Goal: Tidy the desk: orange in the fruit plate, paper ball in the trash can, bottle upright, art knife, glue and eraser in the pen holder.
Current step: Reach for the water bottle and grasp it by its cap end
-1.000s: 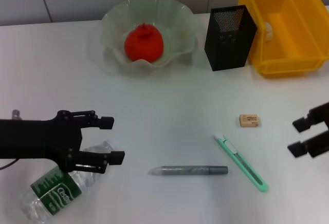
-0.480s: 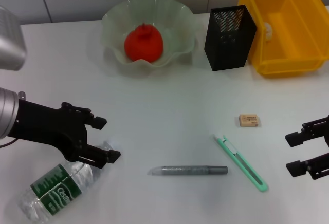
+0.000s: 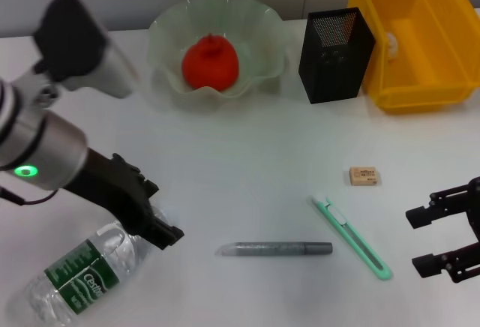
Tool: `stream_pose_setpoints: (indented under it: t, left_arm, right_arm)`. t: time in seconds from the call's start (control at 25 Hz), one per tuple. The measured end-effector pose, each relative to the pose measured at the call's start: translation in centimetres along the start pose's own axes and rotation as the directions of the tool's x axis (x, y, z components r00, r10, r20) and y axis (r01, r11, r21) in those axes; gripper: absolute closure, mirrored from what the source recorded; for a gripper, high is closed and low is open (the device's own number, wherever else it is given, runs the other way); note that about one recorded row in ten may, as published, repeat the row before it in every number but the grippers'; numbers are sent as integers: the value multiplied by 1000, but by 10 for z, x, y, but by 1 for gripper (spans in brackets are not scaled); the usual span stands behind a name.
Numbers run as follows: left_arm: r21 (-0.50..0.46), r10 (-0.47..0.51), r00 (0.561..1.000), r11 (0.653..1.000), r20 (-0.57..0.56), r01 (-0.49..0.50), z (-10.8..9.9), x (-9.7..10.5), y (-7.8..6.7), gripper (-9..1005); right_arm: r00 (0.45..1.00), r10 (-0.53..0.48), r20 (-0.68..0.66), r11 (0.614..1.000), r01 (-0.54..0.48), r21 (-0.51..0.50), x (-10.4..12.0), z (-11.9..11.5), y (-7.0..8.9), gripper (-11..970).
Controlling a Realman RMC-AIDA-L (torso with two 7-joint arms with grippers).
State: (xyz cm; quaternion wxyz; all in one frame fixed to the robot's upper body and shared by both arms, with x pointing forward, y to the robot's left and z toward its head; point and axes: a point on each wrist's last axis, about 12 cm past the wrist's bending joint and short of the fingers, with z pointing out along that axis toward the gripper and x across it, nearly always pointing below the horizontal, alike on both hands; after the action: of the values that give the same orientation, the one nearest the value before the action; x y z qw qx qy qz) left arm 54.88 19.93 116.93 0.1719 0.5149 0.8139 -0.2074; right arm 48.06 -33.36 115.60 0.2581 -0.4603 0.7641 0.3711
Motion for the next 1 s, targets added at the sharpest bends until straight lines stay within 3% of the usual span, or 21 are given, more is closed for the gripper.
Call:
stream_pose_setpoints:
  t: [0.08, 0.12, 0.2, 0.24, 0.56, 1.0]
  left_arm:
    - [-26, 8, 998, 1000, -58, -10, 6, -12, -5, 179]
    - [-67, 7, 987, 998, -158, -18, 17, -35, -15, 180]
    - [-82, 4, 983, 996, -182, -20, 20, -41, -17, 180]
    - [-115, -6, 975, 993, -221, -20, 25, -54, -23, 180]
    - [-245, -62, 962, 970, -267, -6, 36, -65, -31, 182]
    - [-264, -114, 955, 964, -275, 39, 39, -65, -31, 185]
  right_arm:
    - [1000, -9, 4, 1000, 9, -4, 0, 2, 0, 218]
    - [1000, -14, 5, 1000, 14, -6, 0, 2, 1, 218]
    - [1000, -27, 7, 1000, 27, -6, 0, 3, 1, 218]
    - [999, -33, 8, 999, 33, -5, 0, 3, 1, 218]
    - [994, -105, 33, 994, 104, 10, 5, 2, 2, 218]
    - [989, -143, 44, 990, 143, 6, 6, 6, 4, 219]
